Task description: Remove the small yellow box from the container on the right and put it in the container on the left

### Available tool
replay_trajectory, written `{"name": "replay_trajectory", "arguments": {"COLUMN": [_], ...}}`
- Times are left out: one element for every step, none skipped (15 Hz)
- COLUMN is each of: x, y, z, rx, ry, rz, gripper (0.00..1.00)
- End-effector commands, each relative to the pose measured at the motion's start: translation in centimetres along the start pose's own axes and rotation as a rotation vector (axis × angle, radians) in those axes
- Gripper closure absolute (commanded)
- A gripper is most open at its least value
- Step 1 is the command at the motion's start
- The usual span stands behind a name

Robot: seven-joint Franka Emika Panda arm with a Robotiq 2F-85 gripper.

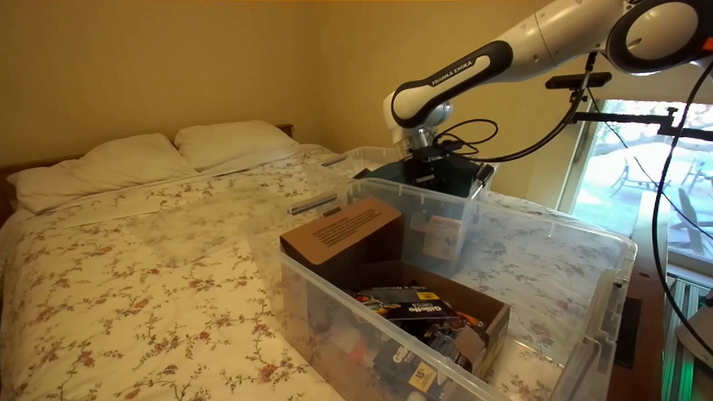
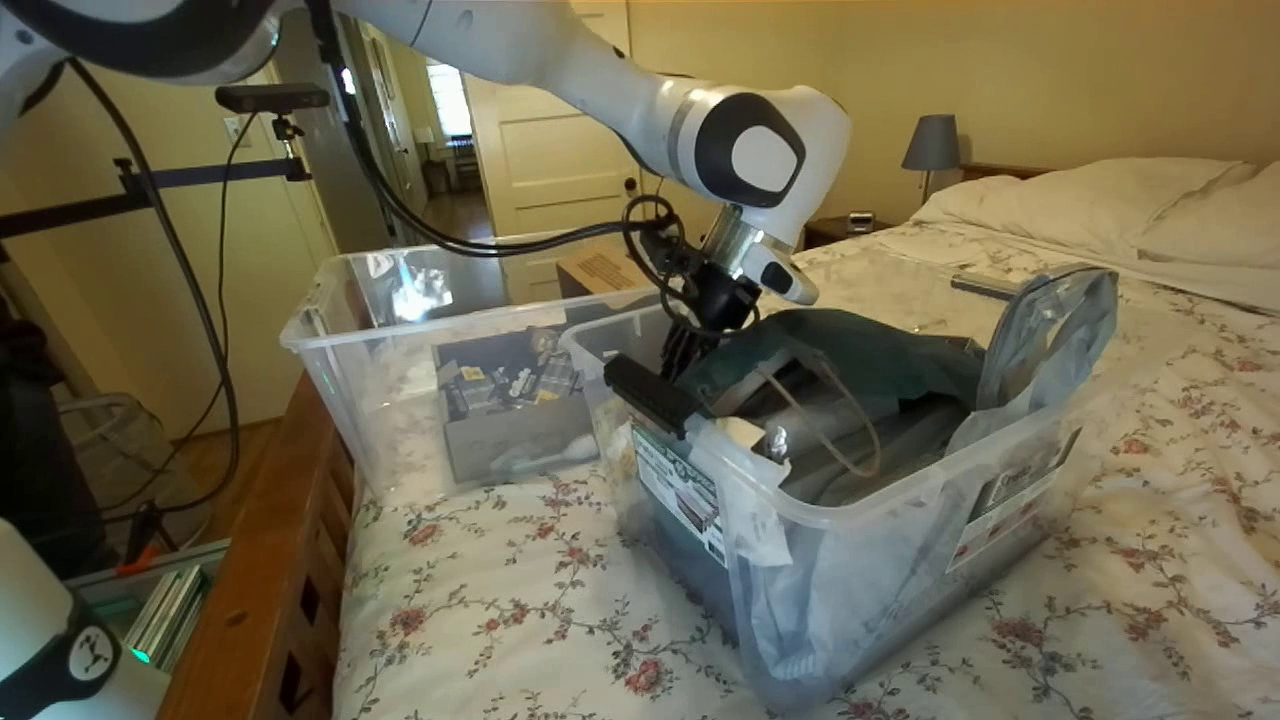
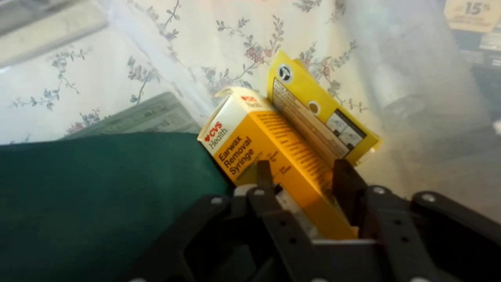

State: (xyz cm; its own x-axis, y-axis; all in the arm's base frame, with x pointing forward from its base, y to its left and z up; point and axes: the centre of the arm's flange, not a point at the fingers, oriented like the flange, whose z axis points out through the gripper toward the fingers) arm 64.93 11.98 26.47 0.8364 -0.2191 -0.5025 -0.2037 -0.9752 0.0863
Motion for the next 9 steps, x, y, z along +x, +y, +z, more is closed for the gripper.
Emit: {"name": "replay_trajectory", "arguments": {"x": [-2.5, -3.4, -4.4, -5.3, -6.0, -7.0, -7.9, -8.7, -9.6], "y": [2.1, 2.7, 3.3, 3.7, 4.1, 4.5, 4.9, 5.3, 5.5], "z": [-3.8, -4.9, -6.0, -7.0, -8.0, -9.0, -10.0, -10.7, -11.2], "rx": [0.106, 0.131, 0.16, 0.184, 0.203, 0.227, 0.24, 0.245, 0.246], "ry": [0.002, 0.018, 0.036, 0.052, 0.07, 0.085, 0.105, 0.113, 0.112], "rz": [-0.031, -0.039, -0.049, -0.058, -0.068, -0.079, -0.082, -0.094, -0.112], "gripper": [0.88, 0.98, 0.99, 1.0, 1.0, 1.0, 1.0, 1.0, 0.98]}}
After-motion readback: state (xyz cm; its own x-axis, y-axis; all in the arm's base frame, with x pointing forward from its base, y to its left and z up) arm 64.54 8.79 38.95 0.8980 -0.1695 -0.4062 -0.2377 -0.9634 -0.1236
